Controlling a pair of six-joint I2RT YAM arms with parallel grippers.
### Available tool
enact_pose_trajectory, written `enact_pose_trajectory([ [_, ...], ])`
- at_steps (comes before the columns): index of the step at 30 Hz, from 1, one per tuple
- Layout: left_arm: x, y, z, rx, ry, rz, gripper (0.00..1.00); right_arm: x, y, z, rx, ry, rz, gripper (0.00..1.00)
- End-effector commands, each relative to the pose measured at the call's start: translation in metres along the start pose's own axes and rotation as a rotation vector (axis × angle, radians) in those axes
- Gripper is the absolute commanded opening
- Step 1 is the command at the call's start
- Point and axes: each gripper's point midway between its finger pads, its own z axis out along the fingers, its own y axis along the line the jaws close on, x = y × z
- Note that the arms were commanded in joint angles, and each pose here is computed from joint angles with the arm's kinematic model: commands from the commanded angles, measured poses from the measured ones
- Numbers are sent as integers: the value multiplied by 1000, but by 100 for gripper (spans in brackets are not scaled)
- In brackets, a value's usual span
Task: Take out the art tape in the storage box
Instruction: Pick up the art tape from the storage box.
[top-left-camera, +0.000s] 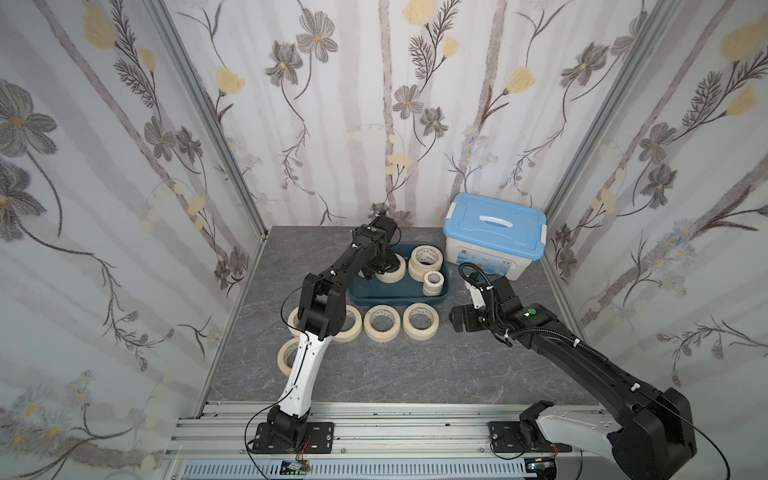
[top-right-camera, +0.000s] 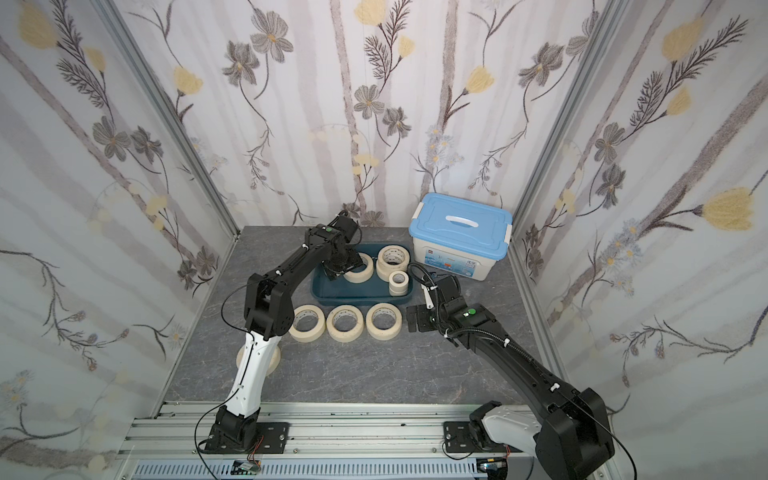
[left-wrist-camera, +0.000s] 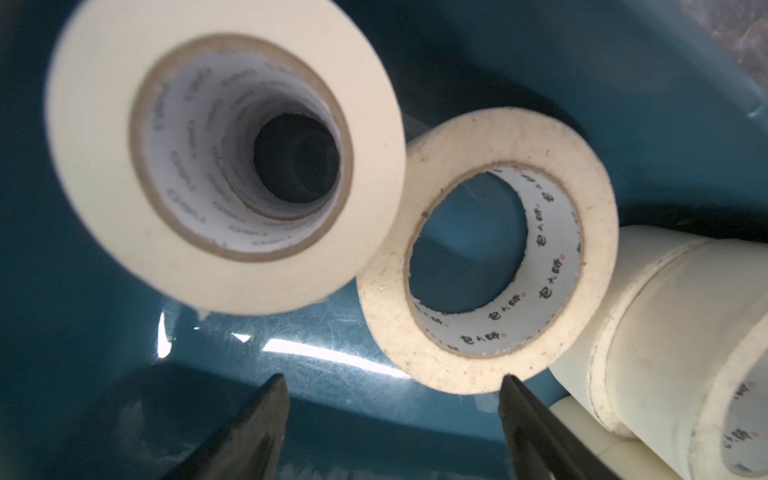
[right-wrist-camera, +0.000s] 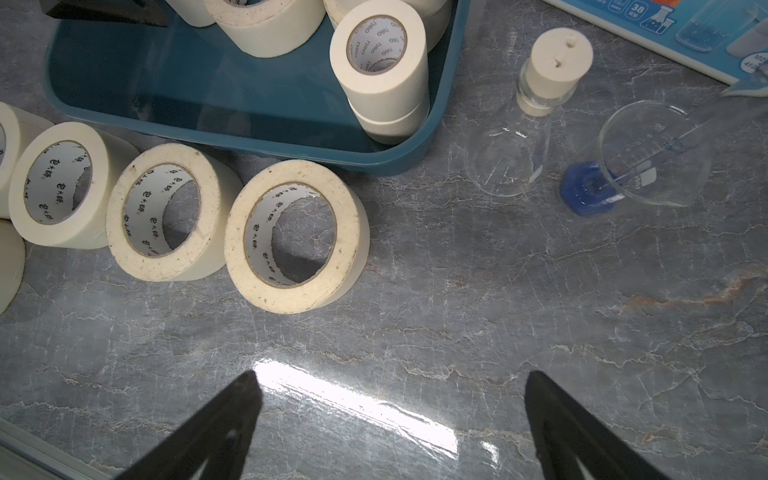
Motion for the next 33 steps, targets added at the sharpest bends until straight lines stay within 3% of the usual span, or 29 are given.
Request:
enact_pose_trajectory([
  [1, 6, 2, 8, -15, 32, -8, 79, -1, -2, 0, 9, -10, 10, 100],
  [18, 2, 1, 36, -30, 26, -65, 71, 4, -4, 2, 16, 1, 8, 100],
  [33, 5, -3, 29, -9, 36, -46, 37, 5, -4, 4, 18, 7, 5, 100],
])
